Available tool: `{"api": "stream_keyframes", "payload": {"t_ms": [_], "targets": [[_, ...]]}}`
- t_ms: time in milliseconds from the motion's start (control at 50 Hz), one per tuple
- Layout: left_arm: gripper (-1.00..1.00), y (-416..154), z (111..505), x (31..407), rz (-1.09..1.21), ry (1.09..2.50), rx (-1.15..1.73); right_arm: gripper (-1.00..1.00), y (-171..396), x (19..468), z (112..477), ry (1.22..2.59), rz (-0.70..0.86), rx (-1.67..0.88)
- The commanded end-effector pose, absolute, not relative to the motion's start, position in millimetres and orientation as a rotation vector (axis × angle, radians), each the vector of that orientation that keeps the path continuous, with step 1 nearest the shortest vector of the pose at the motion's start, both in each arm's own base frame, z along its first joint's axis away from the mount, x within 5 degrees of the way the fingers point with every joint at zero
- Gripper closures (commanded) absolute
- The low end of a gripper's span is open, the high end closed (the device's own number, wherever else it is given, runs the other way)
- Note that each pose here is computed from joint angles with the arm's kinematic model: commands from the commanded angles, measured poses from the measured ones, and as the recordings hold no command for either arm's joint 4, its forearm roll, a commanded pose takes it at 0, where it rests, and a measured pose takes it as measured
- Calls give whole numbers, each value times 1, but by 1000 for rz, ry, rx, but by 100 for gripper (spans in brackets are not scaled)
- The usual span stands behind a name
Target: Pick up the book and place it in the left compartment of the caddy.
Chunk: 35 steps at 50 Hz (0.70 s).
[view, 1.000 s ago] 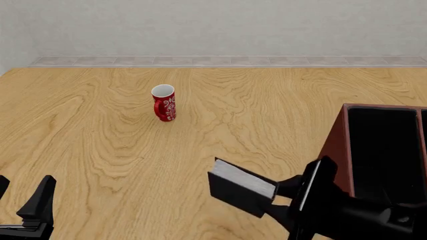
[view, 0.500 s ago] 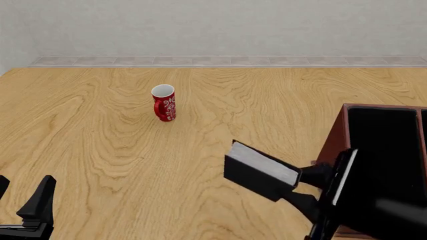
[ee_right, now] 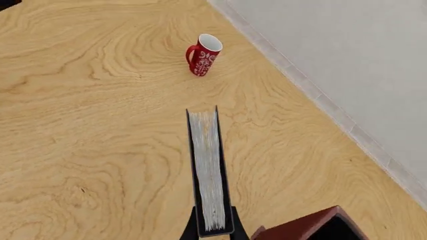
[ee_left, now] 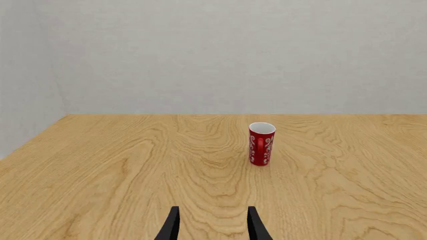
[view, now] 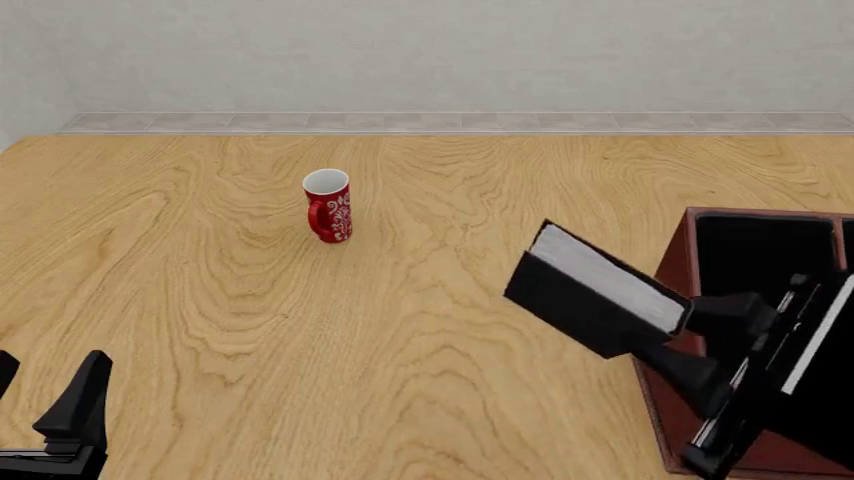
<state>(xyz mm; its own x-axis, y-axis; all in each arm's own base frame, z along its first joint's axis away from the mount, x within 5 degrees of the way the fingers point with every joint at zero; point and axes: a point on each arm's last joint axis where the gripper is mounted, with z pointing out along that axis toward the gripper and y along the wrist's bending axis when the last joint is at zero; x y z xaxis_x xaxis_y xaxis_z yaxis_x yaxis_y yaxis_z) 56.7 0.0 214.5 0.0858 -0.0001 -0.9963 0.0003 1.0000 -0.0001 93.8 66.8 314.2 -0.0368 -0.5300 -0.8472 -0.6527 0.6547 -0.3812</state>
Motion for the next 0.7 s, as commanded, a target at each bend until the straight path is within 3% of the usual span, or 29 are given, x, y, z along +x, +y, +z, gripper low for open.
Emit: {"api": "stream_keyframes", "payload": {"t_ms": [20,380,700], "targets": [[-100,0,214,57,0,1485,0,100,54,88,337,1645,98,-866],[-100,0,214,57,0,1485,0,100,43,73,369,1598,143,-736],[-100,0,214,57,0,1485,0,100,18,52,388,1609,45,-499]]}}
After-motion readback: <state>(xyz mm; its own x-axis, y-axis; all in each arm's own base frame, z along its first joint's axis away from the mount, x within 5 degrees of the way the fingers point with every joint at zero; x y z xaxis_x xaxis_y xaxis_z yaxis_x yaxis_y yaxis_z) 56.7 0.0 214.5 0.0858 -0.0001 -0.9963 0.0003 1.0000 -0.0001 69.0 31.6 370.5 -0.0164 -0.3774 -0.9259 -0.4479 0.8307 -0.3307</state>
